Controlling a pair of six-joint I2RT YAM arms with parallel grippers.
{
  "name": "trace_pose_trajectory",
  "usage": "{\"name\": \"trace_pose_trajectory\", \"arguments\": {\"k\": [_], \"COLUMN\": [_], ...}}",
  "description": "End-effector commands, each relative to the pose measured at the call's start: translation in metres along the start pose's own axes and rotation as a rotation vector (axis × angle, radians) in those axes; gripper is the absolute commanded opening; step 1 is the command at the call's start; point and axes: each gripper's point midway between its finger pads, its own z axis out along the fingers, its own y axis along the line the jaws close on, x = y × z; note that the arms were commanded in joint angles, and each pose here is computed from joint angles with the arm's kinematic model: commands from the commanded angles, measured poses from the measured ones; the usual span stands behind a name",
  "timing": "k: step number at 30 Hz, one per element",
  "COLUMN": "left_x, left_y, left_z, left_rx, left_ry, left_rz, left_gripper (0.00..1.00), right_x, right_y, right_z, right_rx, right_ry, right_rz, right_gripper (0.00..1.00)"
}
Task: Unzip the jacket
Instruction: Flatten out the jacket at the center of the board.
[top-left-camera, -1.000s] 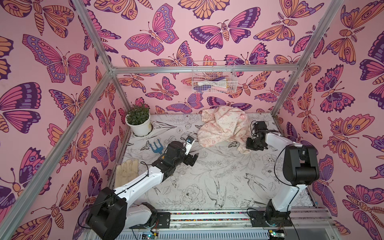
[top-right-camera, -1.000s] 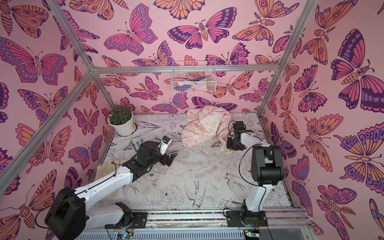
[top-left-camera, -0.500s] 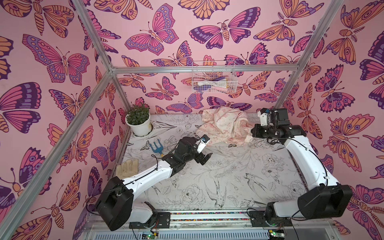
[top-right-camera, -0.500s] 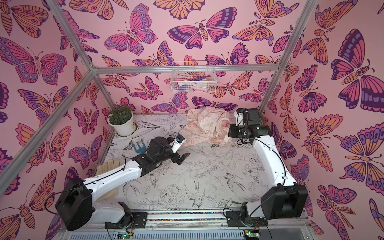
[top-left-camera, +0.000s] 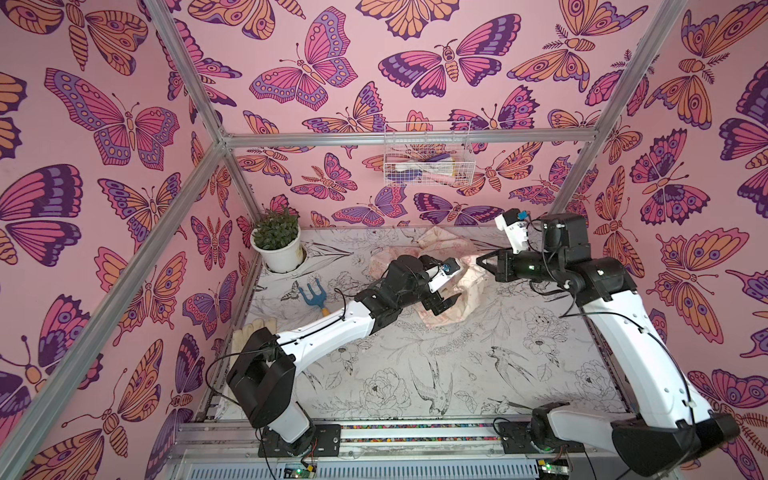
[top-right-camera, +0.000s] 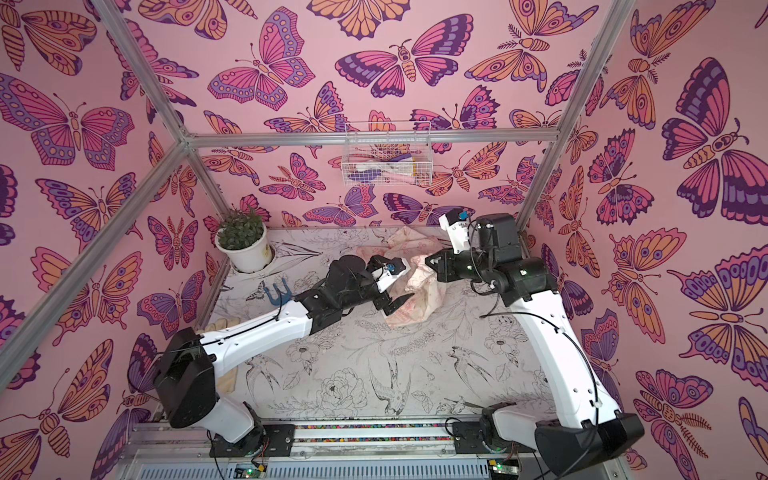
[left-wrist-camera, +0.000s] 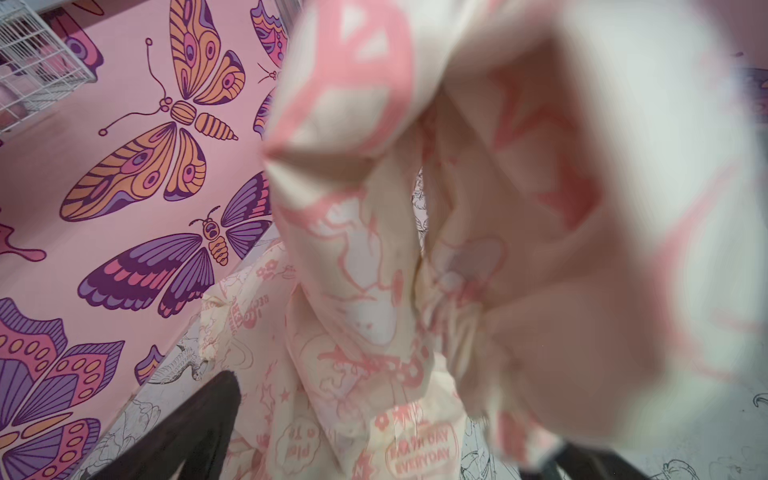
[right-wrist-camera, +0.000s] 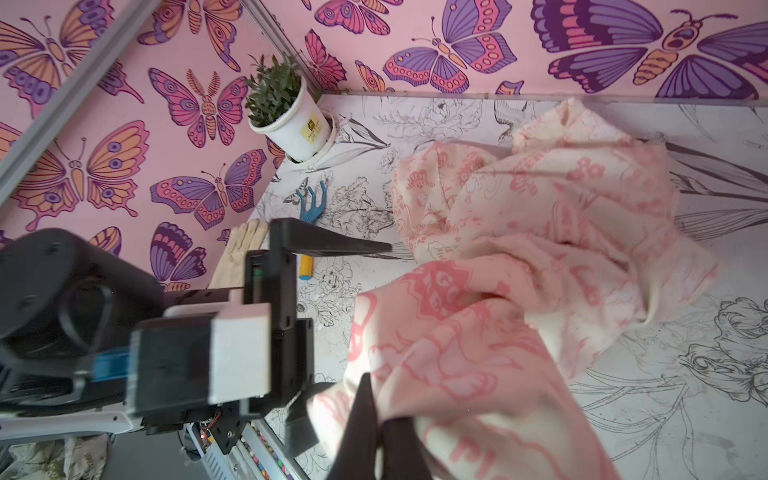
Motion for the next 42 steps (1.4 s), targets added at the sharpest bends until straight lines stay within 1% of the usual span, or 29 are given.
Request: {"name": "trace_pose_trajectory", "arguments": {"k": [1,5,9,13,17,19,20,21,22,23,24,25,27,29,32,36,38,40,42], "left_x": [0.015,0.056,0.102,0.133,0.147,0.15,0.153,0.154,0.156,0.158,0.158,0.156,0.144,0.128,0.108,0.092,0.089,0.082,0.071], "left_y": [0.001,0.001,0.005,0.009,0.019,0.022,0.024,0.027,0.032,0.04,0.05,0.062,0.084,0.108,0.131,0.15,0.161,0.17,0.175], "left_z": [0.003,0.0,0.0,0.009,0.027,0.035,0.038,0.041,0.041,0.04,0.036,0.029,0.008,-0.02,-0.059,-0.107,-0.131,-0.16,-0.186], "left_rx": [-0.019,-0.048,-0.059,-0.07,-0.114,-0.125,-0.127,-0.132,-0.15,-0.178,-0.217,-0.267,-0.354,-0.453,-0.55,-0.676,-0.766,-0.862,-0.931], "left_ry": [0.034,0.135,0.247,0.306,0.312,0.307,0.309,0.31,0.316,0.319,0.317,0.306,0.252,0.192,0.157,0.184,0.203,0.197,0.174], "left_rz": [0.029,0.019,-0.062,-0.147,-0.191,-0.211,-0.216,-0.218,-0.227,-0.24,-0.257,-0.275,-0.28,-0.265,-0.215,-0.118,-0.098,-0.092,-0.086], "left_gripper": [1.0,1.0,1.0,1.0,0.99,0.95,0.89,0.76,0.58,0.36,0.22,0.16,0.15,0.15,0.16,0.16,0.09,0.0,0.0], "right_x": [-0.023,-0.039,-0.045,-0.043,-0.039,-0.038,-0.038,-0.037,-0.037,-0.037,-0.036,-0.035,-0.032,-0.029,-0.024,-0.018,-0.015,-0.012,-0.01], "right_y": [0.023,0.015,0.016,0.02,0.017,0.014,0.013,0.011,0.009,0.005,0.002,-0.004,-0.014,-0.024,-0.031,-0.027,-0.02,-0.007,0.005], "right_z": [-0.038,-0.083,-0.114,-0.119,-0.119,-0.121,-0.123,-0.124,-0.127,-0.129,-0.131,-0.132,-0.134,-0.132,-0.124,-0.108,-0.1,-0.093,-0.092], "right_rx": [-0.002,0.16,0.225,0.216,0.23,0.248,0.261,0.273,0.292,0.317,0.341,0.377,0.436,0.486,0.498,0.436,0.379,0.297,0.23], "right_ry": [-0.133,-0.289,-0.383,-0.388,-0.381,-0.381,-0.383,-0.384,-0.388,-0.385,-0.385,-0.379,-0.364,-0.342,-0.308,-0.262,-0.239,-0.218,-0.211], "right_rz": [-0.055,-0.076,-0.086,-0.078,-0.066,-0.061,-0.062,-0.062,-0.062,-0.061,-0.062,-0.061,-0.064,-0.067,-0.086,-0.115,-0.129,-0.149,-0.165], "right_gripper": [0.0,0.0,0.0,0.0,0.0,0.0,0.0,0.0,0.0,0.0,0.0,0.0,0.0,0.0,0.0,0.0,0.0,0.0,0.0]}}
